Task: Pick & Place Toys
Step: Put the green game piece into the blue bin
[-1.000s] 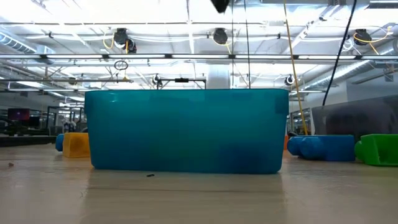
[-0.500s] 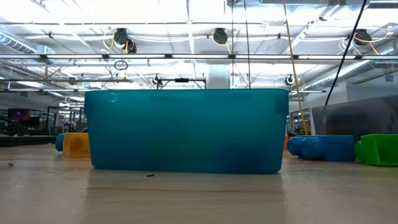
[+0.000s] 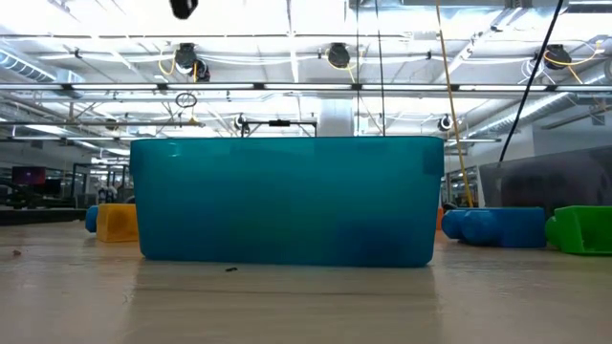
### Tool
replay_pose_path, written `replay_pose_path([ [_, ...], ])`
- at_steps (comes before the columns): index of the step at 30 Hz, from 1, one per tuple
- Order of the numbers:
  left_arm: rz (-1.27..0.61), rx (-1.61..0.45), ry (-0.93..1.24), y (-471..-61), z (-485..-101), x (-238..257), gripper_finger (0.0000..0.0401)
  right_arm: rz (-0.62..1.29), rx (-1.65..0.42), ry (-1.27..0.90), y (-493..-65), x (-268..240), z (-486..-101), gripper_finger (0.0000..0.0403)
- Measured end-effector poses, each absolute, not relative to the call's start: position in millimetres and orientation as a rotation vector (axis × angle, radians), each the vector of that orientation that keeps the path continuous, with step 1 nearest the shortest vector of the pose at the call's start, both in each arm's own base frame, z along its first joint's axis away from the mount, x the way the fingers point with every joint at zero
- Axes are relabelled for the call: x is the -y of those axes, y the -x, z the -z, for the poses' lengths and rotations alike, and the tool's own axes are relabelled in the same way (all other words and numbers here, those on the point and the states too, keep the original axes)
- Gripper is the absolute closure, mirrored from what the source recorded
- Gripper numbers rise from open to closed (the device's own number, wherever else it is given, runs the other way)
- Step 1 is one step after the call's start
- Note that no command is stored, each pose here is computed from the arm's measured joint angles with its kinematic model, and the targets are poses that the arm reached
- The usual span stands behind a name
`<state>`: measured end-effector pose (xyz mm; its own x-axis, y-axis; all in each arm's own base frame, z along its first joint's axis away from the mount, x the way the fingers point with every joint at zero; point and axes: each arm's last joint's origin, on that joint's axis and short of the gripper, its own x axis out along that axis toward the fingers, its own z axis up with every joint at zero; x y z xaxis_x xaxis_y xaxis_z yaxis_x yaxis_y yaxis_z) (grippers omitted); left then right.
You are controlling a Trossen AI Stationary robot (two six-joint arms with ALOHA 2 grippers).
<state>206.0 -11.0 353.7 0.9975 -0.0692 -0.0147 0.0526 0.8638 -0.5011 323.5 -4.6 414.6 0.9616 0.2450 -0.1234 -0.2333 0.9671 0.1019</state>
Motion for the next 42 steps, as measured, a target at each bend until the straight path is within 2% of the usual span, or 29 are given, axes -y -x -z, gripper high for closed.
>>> replay_pose_path([
  [4,0.051,-0.099,0.554,-205.4,-347.3,18.4,0.0219,-0.243,-0.135,-0.087,-323.5,4.6,-414.6,0.018],
  [13,-0.06,-0.101,0.528,-205.7,-342.9,32.6,0.0219,-0.243,-0.136,-0.087,-323.5,4.6,-414.6,0.0181],
  [21,-0.131,-0.388,0.581,-196.0,-315.0,43.8,0.0219,-0.243,-0.136,-0.087,-323.5,4.6,-414.6,0.018],
  [30,-0.425,-0.598,0.702,-176.5,-288.7,43.6,0.0219,-0.243,-0.136,-0.087,-323.5,4.6,-414.6,0.0179],
  [42,-0.751,-0.648,0.848,-165.9,-276.0,15.5,0.0219,-0.242,-0.108,-0.106,-323.9,4.6,-417.4,0.018],
])
